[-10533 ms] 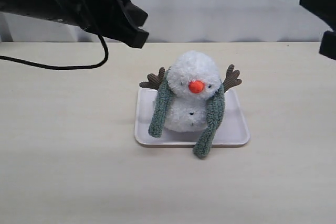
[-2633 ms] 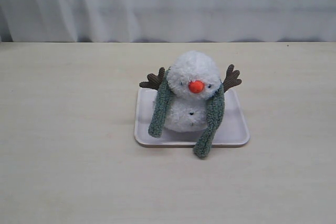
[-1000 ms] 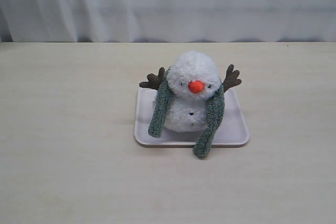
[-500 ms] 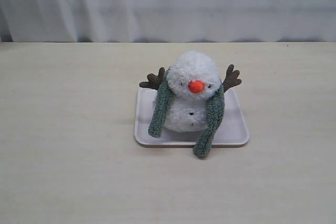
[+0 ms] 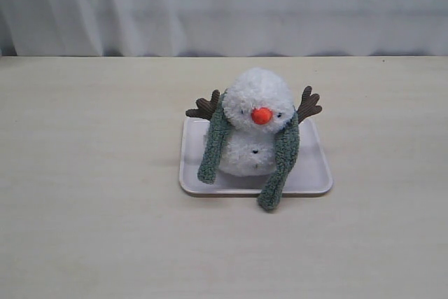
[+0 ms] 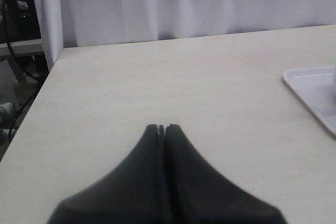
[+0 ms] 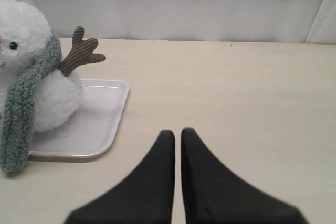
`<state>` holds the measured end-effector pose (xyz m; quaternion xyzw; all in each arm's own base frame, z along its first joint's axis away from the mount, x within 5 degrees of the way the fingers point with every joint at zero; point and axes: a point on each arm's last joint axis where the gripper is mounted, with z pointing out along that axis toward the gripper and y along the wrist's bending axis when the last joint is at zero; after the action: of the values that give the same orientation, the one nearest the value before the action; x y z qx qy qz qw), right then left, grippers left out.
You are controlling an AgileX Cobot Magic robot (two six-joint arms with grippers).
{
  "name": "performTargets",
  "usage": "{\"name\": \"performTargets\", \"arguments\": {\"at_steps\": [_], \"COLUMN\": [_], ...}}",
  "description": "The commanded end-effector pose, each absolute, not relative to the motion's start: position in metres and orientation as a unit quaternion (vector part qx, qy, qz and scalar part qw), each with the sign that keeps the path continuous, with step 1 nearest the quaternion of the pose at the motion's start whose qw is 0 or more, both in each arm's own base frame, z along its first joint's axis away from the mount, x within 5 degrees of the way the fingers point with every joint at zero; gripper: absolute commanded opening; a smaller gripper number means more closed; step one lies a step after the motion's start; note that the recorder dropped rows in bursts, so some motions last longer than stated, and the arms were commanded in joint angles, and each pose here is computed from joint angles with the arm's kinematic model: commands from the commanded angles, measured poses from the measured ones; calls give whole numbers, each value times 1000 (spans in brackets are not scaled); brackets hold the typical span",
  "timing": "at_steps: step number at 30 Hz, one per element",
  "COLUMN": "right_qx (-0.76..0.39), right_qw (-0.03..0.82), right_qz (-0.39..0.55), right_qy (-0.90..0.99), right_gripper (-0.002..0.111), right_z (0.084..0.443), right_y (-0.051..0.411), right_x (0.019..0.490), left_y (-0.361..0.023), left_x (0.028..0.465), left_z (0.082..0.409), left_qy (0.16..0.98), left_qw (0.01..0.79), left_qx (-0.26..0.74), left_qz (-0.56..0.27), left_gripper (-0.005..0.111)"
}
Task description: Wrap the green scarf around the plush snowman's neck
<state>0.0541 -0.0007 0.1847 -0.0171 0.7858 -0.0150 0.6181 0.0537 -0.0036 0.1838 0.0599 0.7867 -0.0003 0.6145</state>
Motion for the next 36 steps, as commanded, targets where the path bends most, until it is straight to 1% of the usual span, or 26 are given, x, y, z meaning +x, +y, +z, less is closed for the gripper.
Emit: {"name": "performTargets", "arguments": {"at_steps": [1, 36], "right_qx": [-16, -5], "right_qw": [612, 611], "right_qz": [-18, -11], "right_qy": [791, 792], "right_gripper": [4, 4], "right_z": [182, 182], "right_y": [-1, -1], "right_x": [54, 53], "left_y": [-3, -3], "left_x": [54, 54], "left_z": [184, 184], "left_qy": [784, 783], "left_qw": [619, 619], "left_qx": [54, 55], "left_qz": [-2, -1], "left_gripper": [0, 0]}}
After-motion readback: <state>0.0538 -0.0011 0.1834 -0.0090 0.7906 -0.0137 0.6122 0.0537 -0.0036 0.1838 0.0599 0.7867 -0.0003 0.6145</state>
